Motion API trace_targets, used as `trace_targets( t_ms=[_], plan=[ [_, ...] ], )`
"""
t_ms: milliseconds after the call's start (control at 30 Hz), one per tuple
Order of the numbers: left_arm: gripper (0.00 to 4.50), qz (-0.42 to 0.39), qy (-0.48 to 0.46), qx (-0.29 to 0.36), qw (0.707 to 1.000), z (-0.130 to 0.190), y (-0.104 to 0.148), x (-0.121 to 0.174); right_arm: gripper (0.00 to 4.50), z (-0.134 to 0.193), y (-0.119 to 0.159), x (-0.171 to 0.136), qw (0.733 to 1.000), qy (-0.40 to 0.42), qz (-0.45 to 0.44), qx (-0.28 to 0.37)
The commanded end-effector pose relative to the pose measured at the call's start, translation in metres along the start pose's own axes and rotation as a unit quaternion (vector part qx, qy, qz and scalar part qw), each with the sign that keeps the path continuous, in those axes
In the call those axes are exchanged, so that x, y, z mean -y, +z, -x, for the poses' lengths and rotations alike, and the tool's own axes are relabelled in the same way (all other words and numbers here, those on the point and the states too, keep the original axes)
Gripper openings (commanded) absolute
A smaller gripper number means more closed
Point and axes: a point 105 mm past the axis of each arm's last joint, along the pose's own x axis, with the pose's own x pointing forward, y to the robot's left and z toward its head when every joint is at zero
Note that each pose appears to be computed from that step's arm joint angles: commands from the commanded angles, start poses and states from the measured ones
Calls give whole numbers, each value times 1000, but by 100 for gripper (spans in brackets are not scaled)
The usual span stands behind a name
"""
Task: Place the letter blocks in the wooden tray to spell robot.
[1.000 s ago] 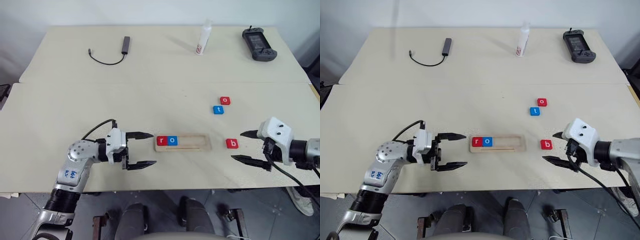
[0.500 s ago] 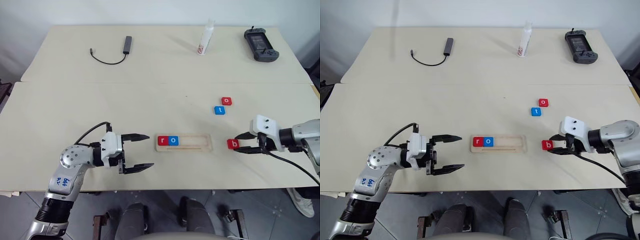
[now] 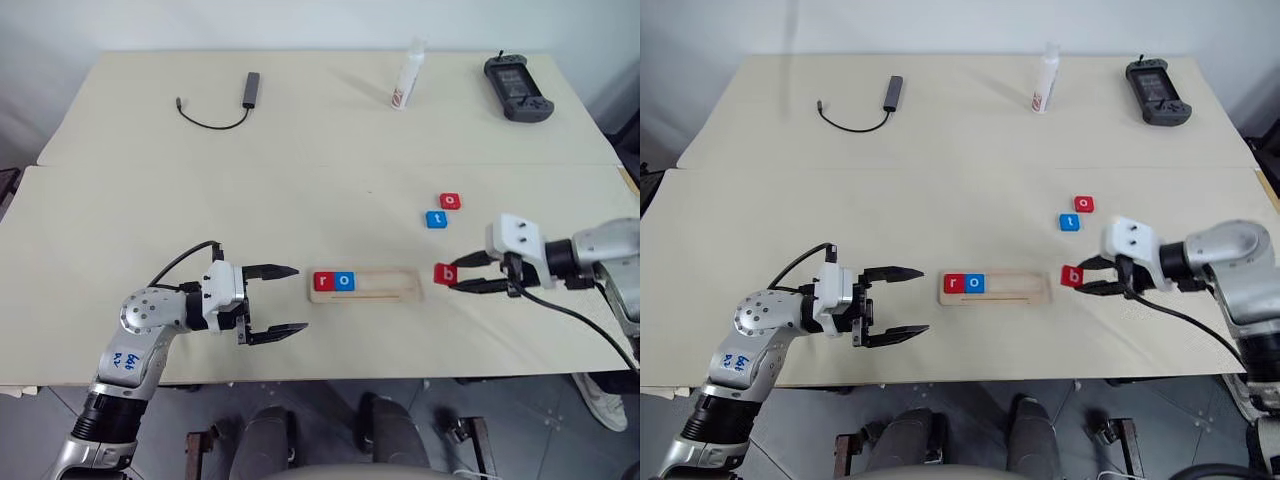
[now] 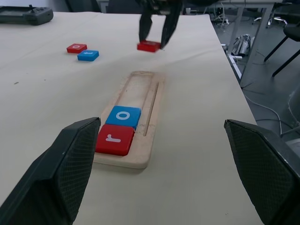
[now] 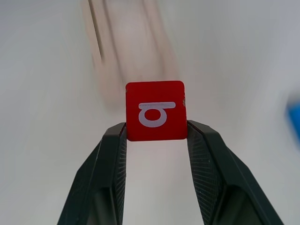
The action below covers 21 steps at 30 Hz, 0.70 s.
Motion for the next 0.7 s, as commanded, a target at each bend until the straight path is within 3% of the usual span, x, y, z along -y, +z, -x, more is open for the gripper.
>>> trace_targets(
  t_ms=[33, 267, 433, 467, 700],
  plan=[
    [450, -17, 4, 10, 1000, 0, 6, -2, 147, -26, 18, -3, 1000, 24, 16, -3],
    [450, -16, 30, 3, 999, 5, 5, -1, 147, -63, 23, -3, 999, 37, 38, -11],
    [450, -13, 43, 1, 999, 9, 5, 2, 147, -71, 20, -3, 998, 37, 44, -18],
    [450, -13, 44, 1, 999, 9, 6, 3, 218, -72, 20, -4, 998, 39, 46, -18],
    [450, -12, 48, -1, 999, 10, 6, 3, 449, -63, 30, -3, 998, 30, 48, 7]
  ],
)
